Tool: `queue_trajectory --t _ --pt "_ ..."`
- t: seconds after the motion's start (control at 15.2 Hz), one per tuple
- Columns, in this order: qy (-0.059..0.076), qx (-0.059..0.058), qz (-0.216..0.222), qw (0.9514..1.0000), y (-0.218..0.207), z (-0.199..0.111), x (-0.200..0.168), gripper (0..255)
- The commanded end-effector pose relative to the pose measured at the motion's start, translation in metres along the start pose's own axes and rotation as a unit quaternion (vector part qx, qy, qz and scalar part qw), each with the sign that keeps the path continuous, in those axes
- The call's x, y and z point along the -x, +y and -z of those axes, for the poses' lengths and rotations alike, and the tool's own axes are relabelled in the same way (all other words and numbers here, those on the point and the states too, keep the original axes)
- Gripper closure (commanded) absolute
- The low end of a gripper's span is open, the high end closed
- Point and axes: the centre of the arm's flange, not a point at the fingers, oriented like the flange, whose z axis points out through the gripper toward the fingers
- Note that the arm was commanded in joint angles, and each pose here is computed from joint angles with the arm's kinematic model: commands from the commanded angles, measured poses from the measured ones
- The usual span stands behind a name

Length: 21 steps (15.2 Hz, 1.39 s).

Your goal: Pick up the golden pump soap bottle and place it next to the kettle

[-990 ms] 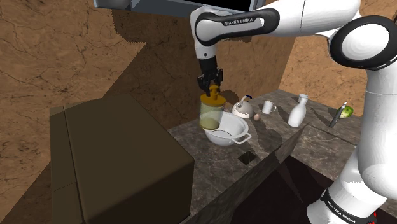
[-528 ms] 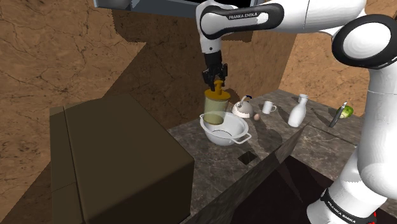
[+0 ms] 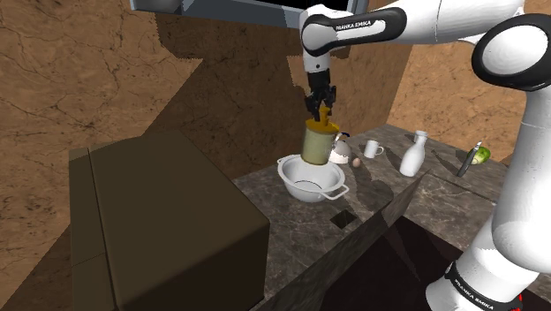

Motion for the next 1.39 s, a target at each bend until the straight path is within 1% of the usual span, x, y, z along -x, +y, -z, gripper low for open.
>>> queue_trajectory --t 0.0,1.32 --pt "0.0 0.0 0.001 1.0 0.025 -0.005 -0.002 255" --pt "0.0 0.0 0.001 1.0 0.284 -0.056 -0.006 255"
